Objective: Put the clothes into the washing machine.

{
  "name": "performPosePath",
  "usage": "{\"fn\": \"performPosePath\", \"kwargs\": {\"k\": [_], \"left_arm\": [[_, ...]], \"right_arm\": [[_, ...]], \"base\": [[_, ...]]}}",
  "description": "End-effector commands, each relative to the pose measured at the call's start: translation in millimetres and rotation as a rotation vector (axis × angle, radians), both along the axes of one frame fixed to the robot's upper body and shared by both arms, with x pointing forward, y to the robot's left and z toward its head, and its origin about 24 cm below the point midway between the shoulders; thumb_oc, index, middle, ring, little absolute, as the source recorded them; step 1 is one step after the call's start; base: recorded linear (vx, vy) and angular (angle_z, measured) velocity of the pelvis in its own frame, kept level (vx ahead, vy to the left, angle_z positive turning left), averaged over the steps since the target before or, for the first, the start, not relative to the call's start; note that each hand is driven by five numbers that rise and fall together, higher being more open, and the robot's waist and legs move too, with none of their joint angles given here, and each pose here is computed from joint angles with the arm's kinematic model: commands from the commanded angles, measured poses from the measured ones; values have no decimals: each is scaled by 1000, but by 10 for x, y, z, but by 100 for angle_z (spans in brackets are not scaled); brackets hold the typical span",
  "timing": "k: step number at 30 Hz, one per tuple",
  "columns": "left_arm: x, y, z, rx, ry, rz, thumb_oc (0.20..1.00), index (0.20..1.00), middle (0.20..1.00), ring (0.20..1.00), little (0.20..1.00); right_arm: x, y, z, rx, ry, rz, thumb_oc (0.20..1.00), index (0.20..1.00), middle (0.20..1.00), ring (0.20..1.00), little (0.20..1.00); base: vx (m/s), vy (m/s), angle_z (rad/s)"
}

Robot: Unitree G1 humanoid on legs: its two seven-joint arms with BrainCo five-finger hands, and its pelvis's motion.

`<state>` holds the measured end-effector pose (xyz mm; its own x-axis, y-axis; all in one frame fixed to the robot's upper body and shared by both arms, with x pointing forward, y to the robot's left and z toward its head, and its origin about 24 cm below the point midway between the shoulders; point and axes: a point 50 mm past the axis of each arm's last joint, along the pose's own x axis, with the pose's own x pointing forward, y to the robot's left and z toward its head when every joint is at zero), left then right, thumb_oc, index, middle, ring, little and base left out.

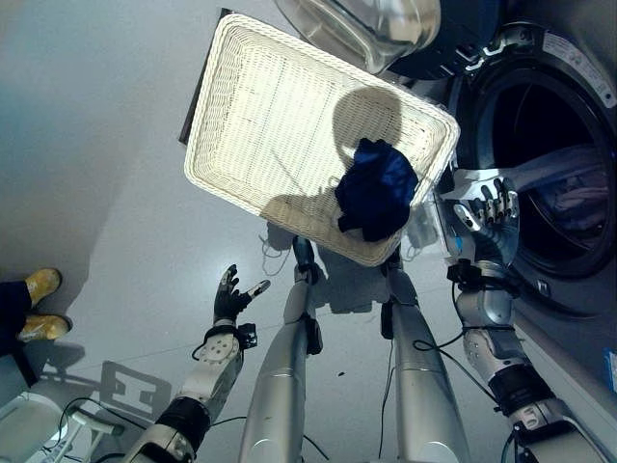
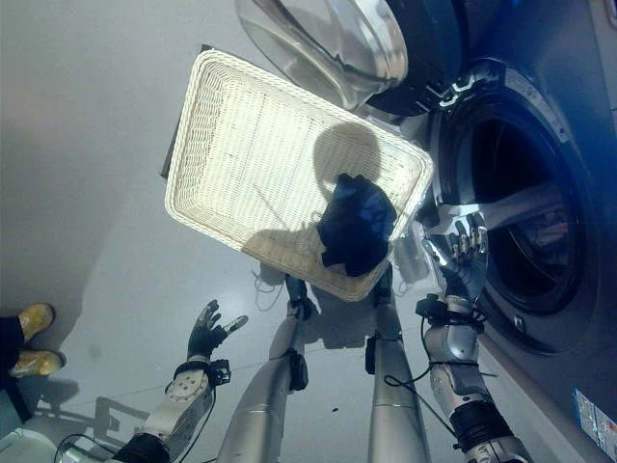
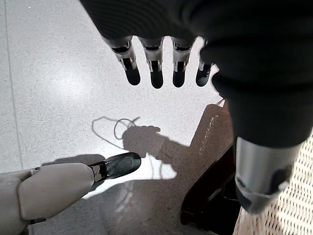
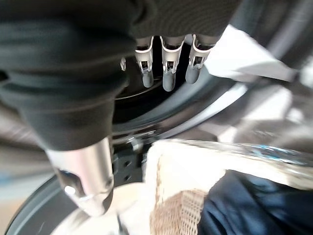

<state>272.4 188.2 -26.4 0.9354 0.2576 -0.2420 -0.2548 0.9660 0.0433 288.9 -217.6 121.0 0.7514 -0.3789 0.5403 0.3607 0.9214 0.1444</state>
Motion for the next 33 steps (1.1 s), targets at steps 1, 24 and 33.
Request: {"fn": "performPosePath", "kwargs": {"k": [1,24,33], "left_arm": [[-187,205,-148,63,48,55,1000,1000,1000,1000,1000],[84,448,-84,91,147,-36,1000,1000,1000,1000,1000],[61,214,-167,94,190,-126,1000,1000,1000,1000,1000]], "right_arm": [[-83,45,245,-255,-150,-158,1000,1000,1000,1000,1000],[723,-282,26,-1277,627,-190,1000,1000,1000,1000,1000],[788,-569,-290,-1100,965,-204,1000,1000,1000,1000,1000]], "base": [[3,36,2],[-4,-1,12],[30,-11,20]]}}
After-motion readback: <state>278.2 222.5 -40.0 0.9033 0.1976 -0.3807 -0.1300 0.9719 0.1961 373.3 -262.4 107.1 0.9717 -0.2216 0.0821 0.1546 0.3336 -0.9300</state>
